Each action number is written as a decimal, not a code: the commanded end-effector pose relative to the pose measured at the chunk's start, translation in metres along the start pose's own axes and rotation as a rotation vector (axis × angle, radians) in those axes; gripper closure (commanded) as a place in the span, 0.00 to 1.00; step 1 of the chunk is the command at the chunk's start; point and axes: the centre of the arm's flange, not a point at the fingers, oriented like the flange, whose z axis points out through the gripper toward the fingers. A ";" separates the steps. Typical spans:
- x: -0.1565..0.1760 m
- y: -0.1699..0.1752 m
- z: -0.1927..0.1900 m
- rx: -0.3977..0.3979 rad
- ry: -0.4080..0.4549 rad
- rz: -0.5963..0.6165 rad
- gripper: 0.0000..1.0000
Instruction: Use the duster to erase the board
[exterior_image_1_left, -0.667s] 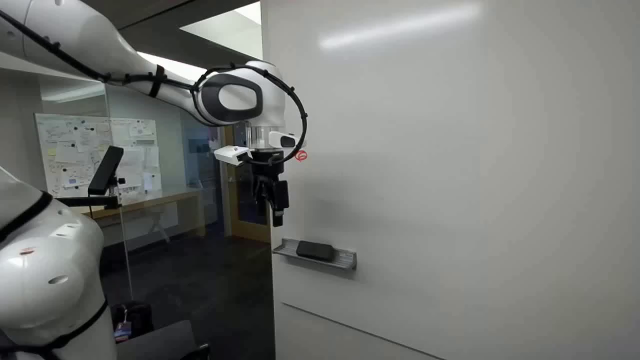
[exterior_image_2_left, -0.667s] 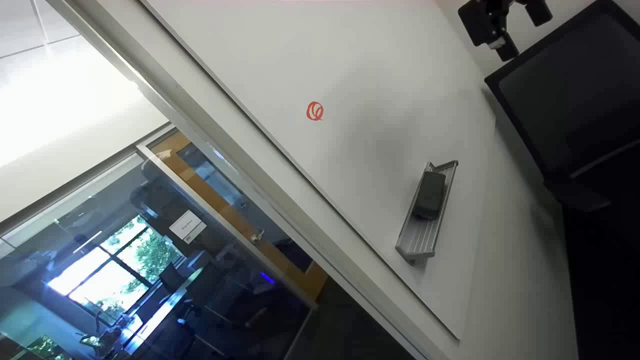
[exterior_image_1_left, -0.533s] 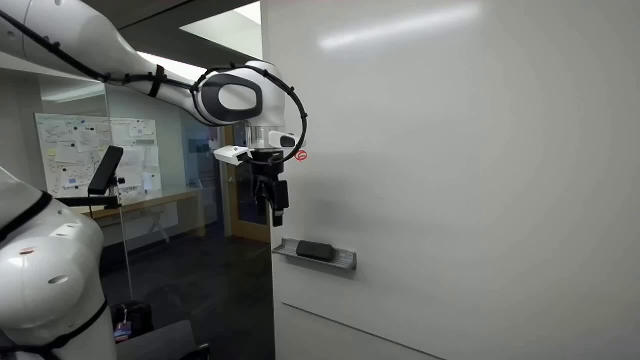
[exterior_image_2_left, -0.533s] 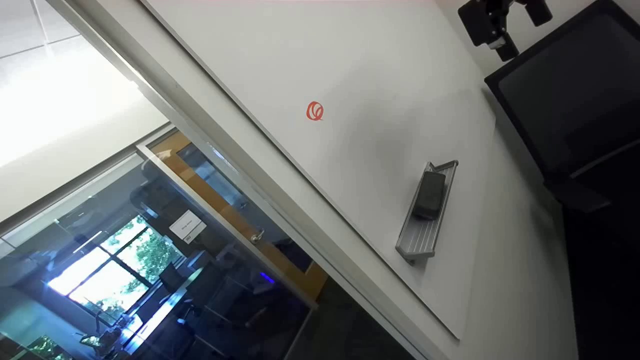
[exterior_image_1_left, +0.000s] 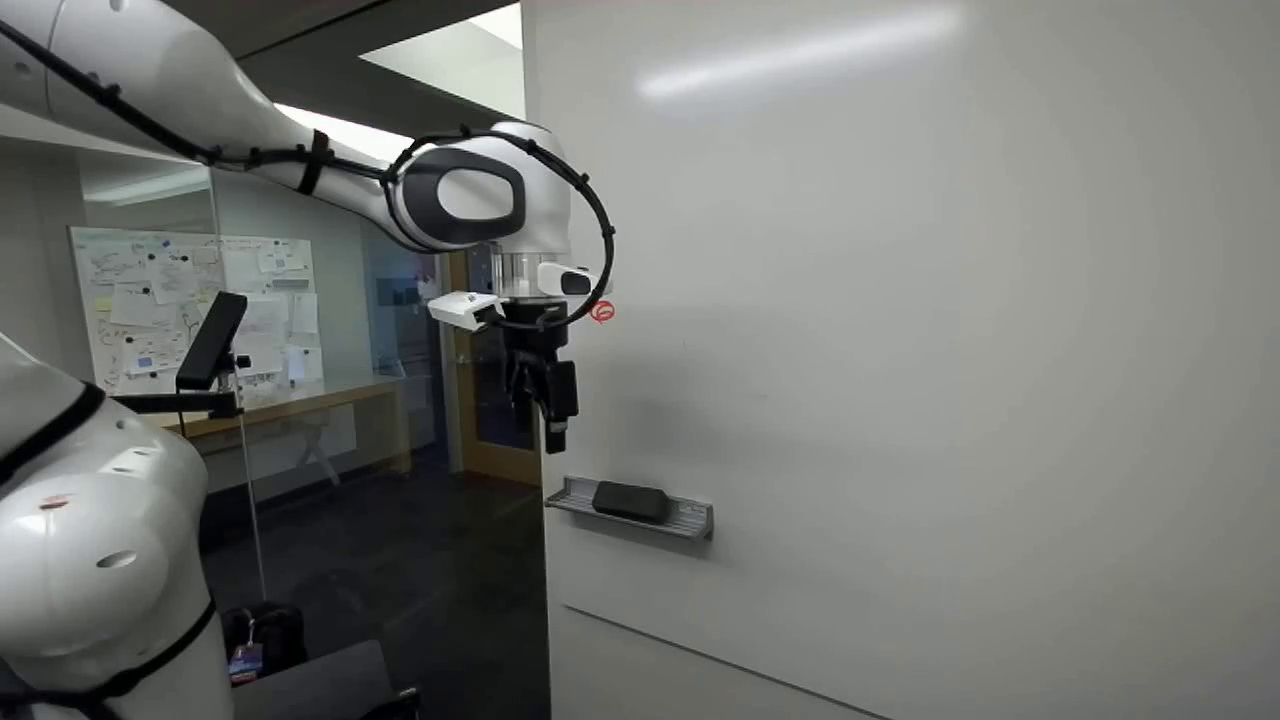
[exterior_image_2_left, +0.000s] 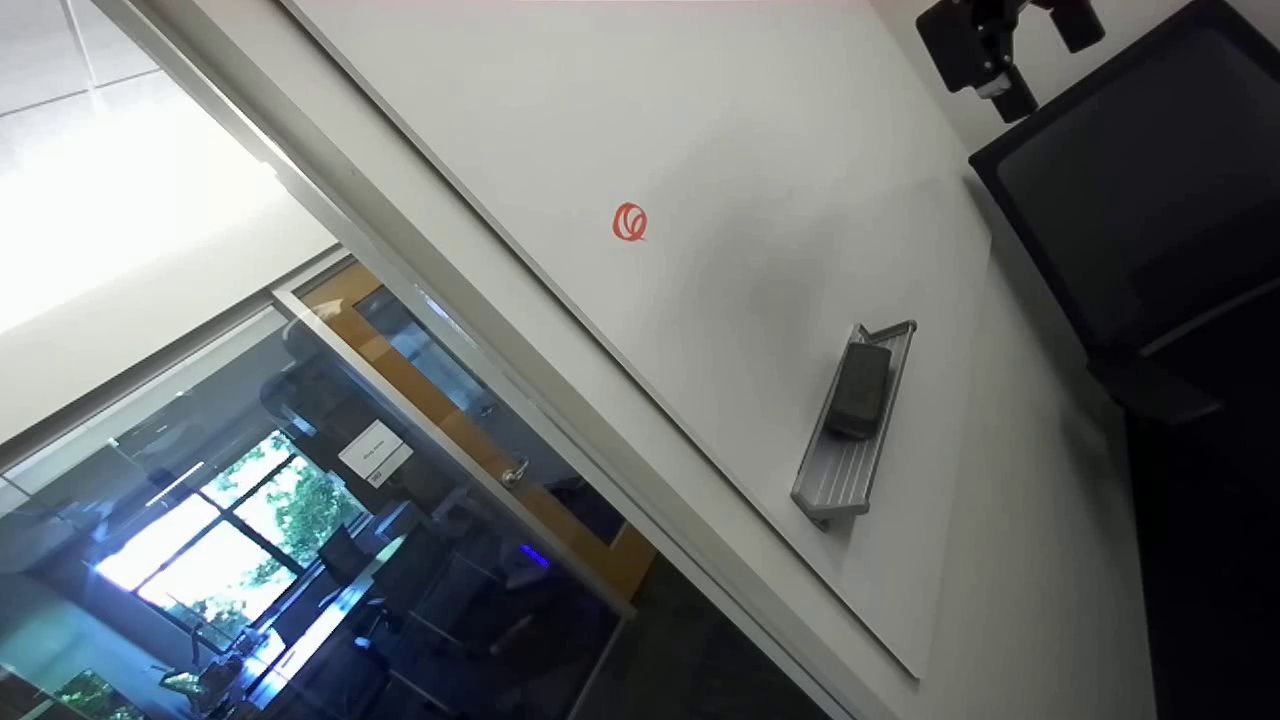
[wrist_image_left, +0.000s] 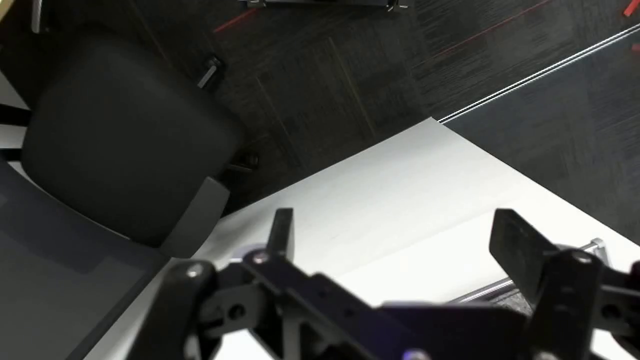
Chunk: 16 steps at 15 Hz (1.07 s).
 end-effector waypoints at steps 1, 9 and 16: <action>0.003 0.000 0.002 0.007 0.003 0.019 0.00; 0.050 -0.049 0.047 0.066 0.083 0.444 0.00; 0.068 -0.066 0.076 0.122 0.193 0.644 0.00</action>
